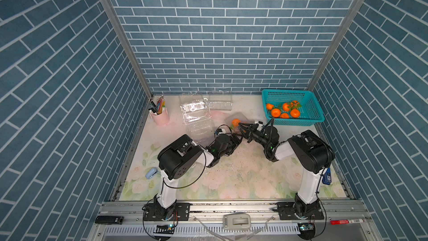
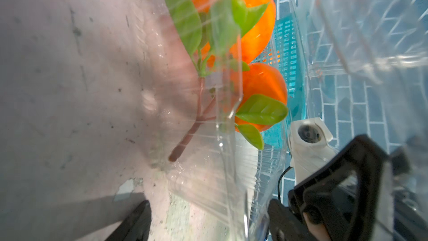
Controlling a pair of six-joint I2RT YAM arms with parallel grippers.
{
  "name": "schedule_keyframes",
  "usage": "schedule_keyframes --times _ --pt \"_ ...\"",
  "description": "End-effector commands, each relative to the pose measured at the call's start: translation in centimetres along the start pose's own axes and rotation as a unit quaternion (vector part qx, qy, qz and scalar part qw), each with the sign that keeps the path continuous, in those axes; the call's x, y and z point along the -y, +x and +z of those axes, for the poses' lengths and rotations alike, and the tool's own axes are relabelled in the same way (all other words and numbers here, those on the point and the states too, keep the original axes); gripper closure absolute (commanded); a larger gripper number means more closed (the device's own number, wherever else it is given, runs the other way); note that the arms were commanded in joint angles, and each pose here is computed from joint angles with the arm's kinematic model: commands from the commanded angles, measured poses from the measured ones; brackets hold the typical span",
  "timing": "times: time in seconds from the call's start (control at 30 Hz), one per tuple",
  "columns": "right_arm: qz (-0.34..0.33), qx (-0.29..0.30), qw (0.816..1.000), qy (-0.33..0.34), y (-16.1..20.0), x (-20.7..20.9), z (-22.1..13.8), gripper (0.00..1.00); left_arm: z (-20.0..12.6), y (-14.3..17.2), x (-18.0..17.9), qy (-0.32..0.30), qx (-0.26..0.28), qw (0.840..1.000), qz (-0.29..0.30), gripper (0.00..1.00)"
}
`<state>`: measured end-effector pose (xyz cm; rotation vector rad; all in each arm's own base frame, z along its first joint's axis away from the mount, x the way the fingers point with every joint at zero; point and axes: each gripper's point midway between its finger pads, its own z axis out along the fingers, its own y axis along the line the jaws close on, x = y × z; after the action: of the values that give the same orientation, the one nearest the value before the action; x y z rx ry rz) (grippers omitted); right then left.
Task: Take oranges out of containers
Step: Open the packing box at the center of the board.
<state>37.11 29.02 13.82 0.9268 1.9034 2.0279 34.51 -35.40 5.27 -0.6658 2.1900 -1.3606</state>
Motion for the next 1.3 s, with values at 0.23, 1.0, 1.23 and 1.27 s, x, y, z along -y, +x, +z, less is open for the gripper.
schedule_keyframes --times 0.23,1.0,1.23,1.27 --pt "0.003 0.002 0.999 -0.045 -0.1 -3.6 0.0 0.75 -0.9 0.1 -3.8 -0.071 -0.007 0.997 -0.004 0.21" --pt "0.055 0.036 0.995 -0.07 -2.0 -6.6 1.2 0.74 -1.7 0.2 -4.3 -0.102 -0.012 0.995 -0.002 0.23" --pt "-0.004 0.014 0.999 -0.05 -1.7 -8.1 0.2 0.57 -2.2 -0.4 -3.1 -0.103 -0.01 0.995 0.016 0.21" --pt "-0.013 0.011 0.999 -0.045 -1.6 -8.3 0.0 0.54 -2.3 -0.4 -3.0 -0.104 -0.01 0.994 0.019 0.21"
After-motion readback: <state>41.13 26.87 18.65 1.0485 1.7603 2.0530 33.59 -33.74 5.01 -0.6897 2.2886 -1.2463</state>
